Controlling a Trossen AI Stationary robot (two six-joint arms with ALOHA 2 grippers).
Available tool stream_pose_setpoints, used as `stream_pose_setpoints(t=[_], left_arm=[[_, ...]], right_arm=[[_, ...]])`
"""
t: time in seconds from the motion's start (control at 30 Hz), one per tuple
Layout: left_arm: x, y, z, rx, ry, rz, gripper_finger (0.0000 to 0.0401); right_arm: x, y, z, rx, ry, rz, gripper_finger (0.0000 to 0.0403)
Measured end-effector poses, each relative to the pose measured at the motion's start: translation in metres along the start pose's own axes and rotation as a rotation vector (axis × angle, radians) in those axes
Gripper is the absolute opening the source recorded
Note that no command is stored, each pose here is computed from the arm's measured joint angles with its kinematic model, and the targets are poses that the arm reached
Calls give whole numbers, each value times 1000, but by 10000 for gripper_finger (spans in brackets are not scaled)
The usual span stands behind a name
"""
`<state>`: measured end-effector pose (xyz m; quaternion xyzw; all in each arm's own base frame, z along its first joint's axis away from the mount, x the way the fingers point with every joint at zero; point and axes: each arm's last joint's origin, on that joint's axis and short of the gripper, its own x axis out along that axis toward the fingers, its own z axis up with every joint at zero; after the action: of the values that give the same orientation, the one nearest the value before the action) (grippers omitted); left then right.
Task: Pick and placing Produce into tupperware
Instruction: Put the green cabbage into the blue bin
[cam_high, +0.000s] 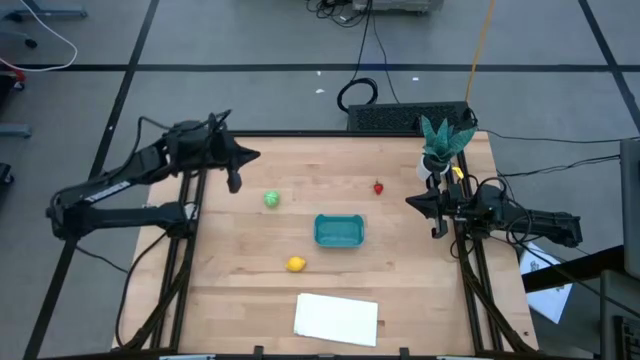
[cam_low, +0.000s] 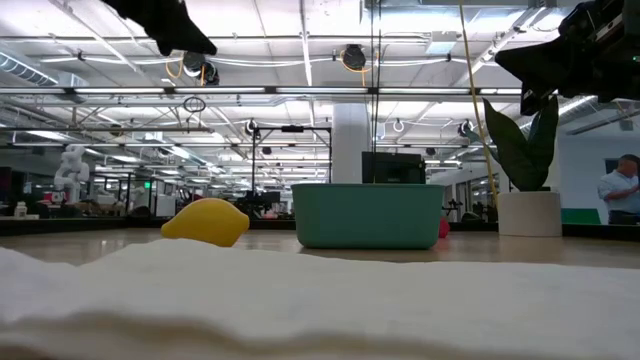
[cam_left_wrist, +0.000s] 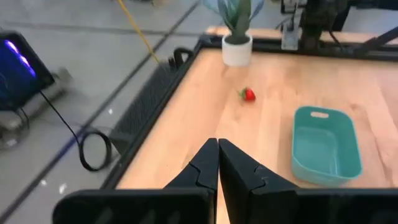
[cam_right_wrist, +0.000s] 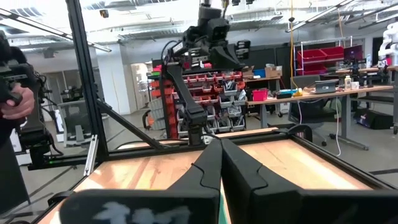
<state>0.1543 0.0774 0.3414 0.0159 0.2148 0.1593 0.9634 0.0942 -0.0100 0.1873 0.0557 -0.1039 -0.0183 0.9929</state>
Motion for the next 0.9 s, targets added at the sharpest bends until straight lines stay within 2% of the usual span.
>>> stream_pose_setpoints(t=[0.4,0.57,0.9], left_arm=[[22,41,15,-24,106,-54,16],[26,55,21,-3,113,-60,17],[42,78,26,34,249,-67,9]], right_arm=[[0,0,0,0,1,0,0],[0,0,0,0,0,0,0],[0,0,0,0,1,0,0]])
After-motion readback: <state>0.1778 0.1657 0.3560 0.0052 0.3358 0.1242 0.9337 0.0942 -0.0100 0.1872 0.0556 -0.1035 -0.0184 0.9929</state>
